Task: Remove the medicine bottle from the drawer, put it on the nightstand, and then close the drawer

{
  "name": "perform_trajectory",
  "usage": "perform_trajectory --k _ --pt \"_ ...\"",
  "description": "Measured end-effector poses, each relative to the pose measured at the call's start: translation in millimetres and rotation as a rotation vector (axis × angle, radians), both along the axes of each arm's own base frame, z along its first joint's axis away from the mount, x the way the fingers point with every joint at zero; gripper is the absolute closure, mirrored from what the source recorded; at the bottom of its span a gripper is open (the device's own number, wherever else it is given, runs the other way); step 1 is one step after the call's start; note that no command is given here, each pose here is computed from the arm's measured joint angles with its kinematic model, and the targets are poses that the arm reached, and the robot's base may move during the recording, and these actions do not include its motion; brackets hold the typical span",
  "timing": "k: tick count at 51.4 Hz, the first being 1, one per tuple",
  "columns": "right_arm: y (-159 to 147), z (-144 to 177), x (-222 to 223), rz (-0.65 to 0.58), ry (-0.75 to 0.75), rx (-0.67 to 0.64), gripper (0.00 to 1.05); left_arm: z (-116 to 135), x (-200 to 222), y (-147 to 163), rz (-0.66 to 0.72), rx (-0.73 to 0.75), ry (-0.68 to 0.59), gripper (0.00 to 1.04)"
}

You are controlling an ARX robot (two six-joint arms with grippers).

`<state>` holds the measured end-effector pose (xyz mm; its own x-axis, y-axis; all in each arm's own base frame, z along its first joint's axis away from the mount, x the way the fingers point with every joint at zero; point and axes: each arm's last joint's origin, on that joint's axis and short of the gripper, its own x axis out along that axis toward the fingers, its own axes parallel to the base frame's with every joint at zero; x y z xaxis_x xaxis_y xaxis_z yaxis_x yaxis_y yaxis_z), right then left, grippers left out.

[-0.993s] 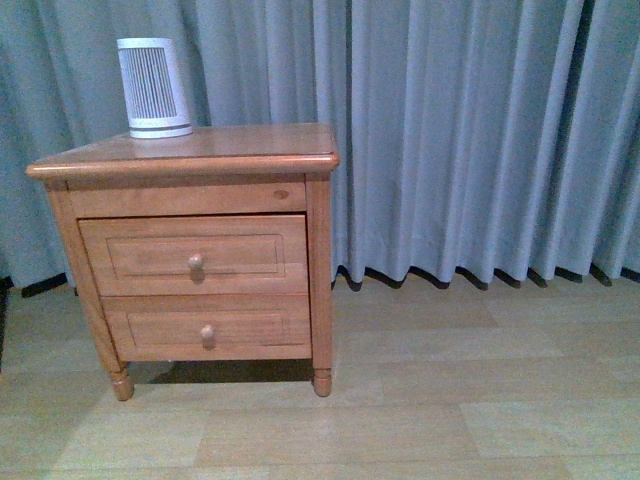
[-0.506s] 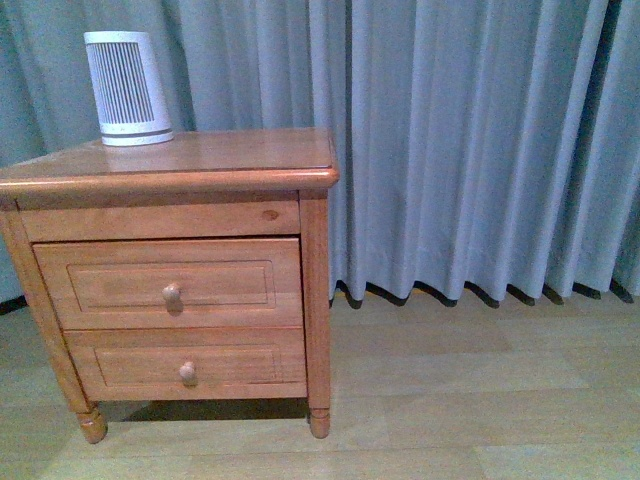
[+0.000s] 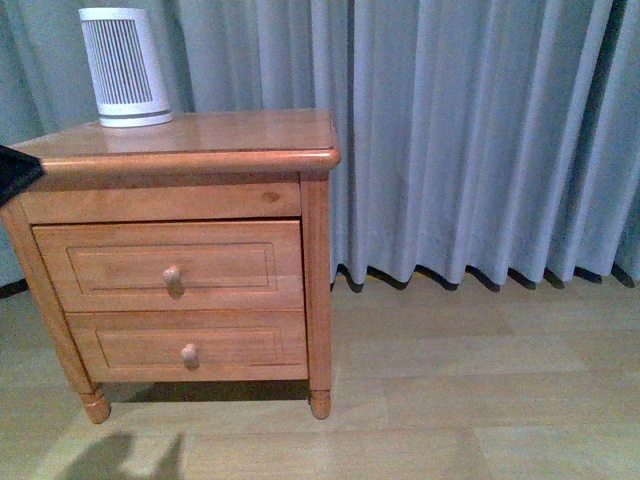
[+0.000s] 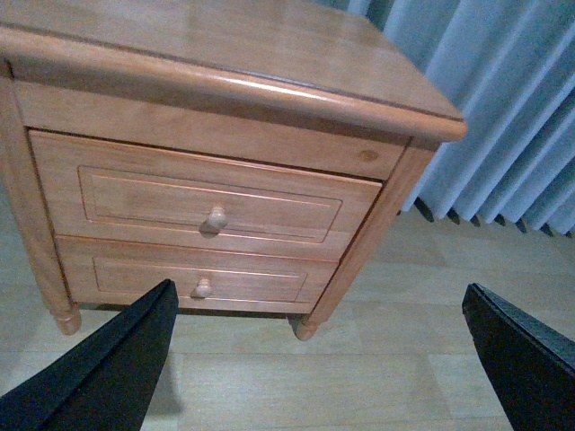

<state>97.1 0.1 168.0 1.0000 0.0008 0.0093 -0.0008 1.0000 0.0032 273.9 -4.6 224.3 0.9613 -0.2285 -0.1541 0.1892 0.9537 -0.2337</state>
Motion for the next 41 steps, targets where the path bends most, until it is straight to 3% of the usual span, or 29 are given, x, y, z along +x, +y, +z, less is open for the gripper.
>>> perform_trajectory --k 18,34,41 --pt "0.0 0.0 0.0 0.0 0.0 0.0 0.07 -64.7 118.7 -32.6 0.042 0.047 0.084 0.06" --pt "0.0 0.0 0.0 0.0 0.0 0.0 0.07 -115.6 186.0 -47.0 0.08 0.234 0.064 0.06" --pt "0.0 0.0 0.0 0.0 0.0 0.0 0.07 -135.2 208.6 -40.3 0.098 0.245 0.072 0.06"
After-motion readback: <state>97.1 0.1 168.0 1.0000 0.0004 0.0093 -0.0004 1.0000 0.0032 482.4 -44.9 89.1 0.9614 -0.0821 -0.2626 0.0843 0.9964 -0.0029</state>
